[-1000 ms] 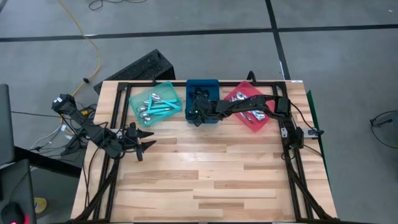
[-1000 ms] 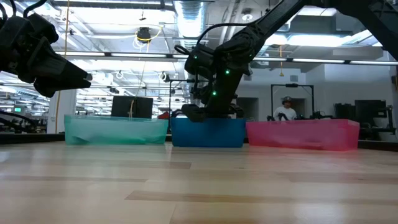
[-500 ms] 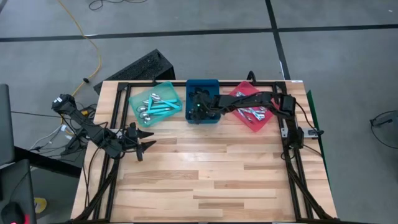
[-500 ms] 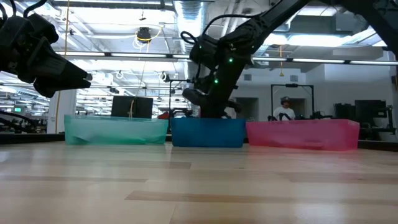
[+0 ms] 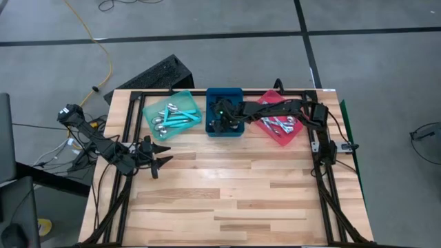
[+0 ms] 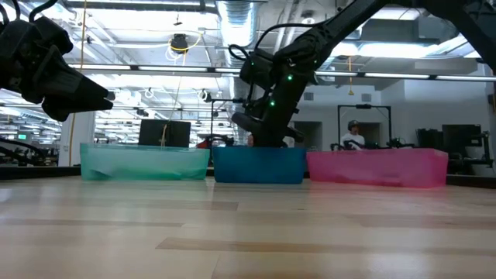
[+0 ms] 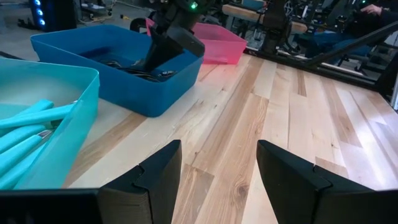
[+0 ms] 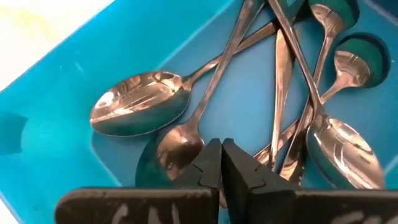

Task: Sort silverware by color (type)
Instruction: Return to Home Position

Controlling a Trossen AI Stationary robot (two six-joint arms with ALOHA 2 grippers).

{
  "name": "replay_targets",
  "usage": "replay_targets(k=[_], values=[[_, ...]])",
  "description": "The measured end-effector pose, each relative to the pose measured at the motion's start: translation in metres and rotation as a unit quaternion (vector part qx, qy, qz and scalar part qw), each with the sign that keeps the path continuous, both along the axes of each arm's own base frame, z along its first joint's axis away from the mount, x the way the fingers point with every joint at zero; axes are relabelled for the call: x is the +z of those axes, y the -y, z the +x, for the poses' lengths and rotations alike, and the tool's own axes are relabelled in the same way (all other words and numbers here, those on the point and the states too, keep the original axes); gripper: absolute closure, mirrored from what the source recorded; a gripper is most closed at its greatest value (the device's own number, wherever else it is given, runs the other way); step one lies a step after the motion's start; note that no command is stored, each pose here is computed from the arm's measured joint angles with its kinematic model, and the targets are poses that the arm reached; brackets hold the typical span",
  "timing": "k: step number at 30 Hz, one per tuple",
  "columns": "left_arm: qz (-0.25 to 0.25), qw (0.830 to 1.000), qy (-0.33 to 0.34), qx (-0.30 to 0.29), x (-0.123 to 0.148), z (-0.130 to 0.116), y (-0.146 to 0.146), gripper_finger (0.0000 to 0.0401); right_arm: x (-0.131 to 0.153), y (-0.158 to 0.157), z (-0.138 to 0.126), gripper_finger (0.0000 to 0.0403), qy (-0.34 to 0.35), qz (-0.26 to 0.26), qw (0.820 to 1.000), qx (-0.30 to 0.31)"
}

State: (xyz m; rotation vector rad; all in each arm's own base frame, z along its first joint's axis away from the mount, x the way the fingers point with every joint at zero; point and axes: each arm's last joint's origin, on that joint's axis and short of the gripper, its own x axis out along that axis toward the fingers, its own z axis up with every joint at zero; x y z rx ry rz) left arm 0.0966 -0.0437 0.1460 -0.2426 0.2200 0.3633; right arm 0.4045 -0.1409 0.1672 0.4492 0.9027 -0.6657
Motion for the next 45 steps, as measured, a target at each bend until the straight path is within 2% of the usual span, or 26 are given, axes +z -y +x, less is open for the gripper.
replay_targets(k=[11,21,37,45], values=[[0.004,1.000,-0.002,-0.002,0.000,0.000,0.000,0.0207,0.013,-0.004,-0.004,0.0294,0.002,0.010,0.998,0.055],[0.009,1.000,-0.006,-0.011,0.000,0.000,0.000,0.0207,0.077,-0.008,-0.025,0.0283,0.049,-0.035,0.995,0.086],[-0.023,1.000,0.011,-0.005,0.001,0.001,0.001,0.0207,0.184,-0.041,-0.116,0.0282,0.058,-0.083,0.987,0.128],[-0.072,0.996,0.038,-0.020,0.005,0.003,0.003,0.0207,0.219,-0.076,-0.166,0.0282,0.056,-0.109,0.973,0.193]])
